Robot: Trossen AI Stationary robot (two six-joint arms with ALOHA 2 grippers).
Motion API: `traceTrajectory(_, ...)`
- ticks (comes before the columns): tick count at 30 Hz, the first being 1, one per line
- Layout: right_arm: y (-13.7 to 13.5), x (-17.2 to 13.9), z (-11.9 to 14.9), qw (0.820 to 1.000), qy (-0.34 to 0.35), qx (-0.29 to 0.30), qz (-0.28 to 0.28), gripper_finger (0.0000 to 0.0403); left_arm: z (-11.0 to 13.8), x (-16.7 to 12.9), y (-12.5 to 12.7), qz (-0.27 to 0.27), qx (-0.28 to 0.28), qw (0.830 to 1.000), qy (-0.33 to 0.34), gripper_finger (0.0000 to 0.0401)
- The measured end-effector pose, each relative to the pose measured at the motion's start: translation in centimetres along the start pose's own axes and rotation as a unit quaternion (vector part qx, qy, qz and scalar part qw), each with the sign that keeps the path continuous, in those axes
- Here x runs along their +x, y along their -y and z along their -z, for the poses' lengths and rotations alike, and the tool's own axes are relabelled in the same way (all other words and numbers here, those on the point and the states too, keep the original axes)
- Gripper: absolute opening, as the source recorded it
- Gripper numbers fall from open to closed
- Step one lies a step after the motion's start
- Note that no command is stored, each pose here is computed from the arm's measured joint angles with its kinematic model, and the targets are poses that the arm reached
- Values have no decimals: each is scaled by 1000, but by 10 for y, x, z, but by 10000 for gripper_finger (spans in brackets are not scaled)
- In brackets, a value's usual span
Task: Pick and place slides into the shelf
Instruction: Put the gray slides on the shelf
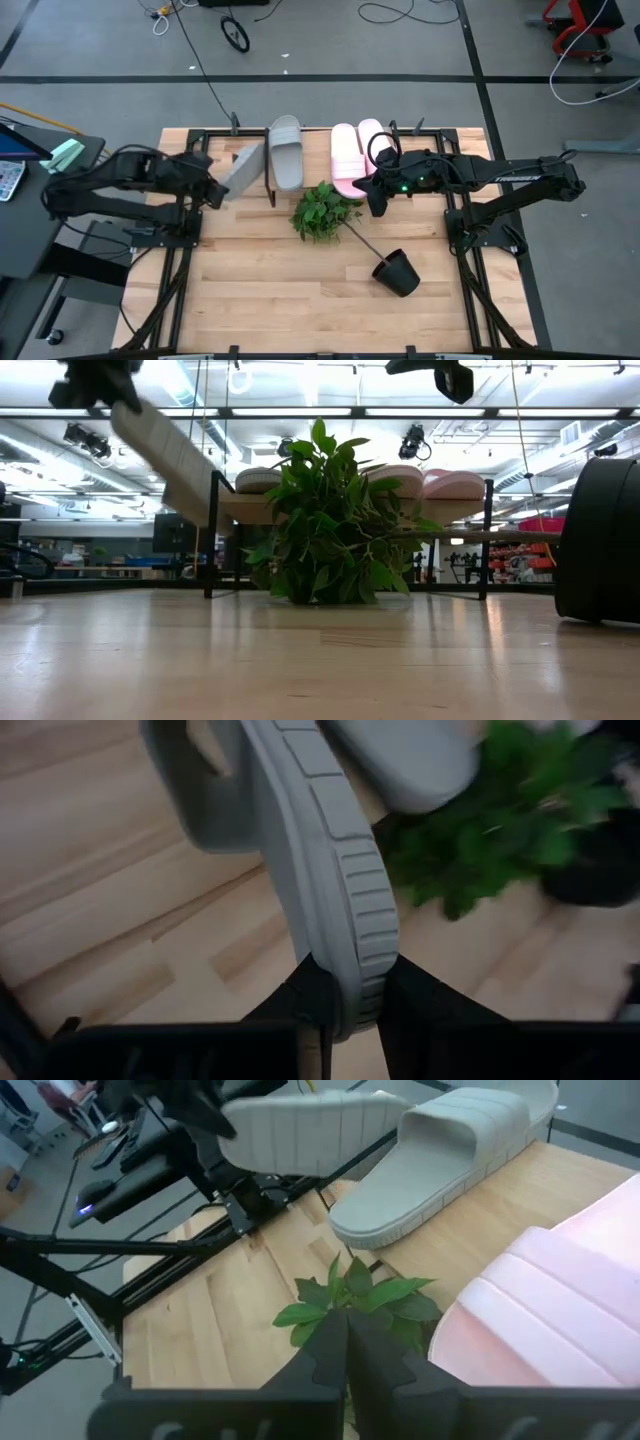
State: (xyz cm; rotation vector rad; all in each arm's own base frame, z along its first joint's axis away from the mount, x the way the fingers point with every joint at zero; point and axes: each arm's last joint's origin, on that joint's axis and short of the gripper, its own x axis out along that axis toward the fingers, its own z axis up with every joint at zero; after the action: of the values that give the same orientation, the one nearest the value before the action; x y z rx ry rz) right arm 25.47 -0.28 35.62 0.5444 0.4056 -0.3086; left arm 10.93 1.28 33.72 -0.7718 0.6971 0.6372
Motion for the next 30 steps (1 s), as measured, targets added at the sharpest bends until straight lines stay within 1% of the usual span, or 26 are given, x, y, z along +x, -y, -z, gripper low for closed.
traceTrajectory(2, 0, 0, -1, 1000, 3, -4, -2, 12, -5, -11, 6, 20, 0, 1000, 10, 54)
traceTrajectory(4, -1, 0, -2, 1000, 11, -8, -8, 12, -9, -21, 10, 27, 2, 1000, 14, 54)
traceTrajectory(7, -3, 0, -4, 1000, 21, -10, -19, 12, -14, -33, 15, 13, 5, 1000, 5, 54)
traceTrajectory(11, -5, 0, -6, 999, 28, -12, -27, 12, -17, -43, 22, -17, 18, 999, -29, 54)
traceTrajectory(14, -5, 0, -7, 999, 30, -19, -34, 12, -24, -48, 33, -25, 25, 999, -24, 54)
traceTrajectory(19, -8, -1, -10, 997, 49, -44, -51, 12, -41, -47, 63, -38, 46, 998, 2, 54)
traceTrajectory(22, -8, -1, -10, 996, 48, -50, -53, 12, -53, -44, 83, -46, 66, 997, 6, 54)
traceTrajectory(28, -9, -1, -10, 995, 37, -55, -71, 12, -76, -37, 122, -90, 108, 990, 14, 54)
traceTrajectory(30, -10, -1, -9, 995, 32, -58, -78, 12, -84, -33, 136, -91, 121, 988, 25, 54)
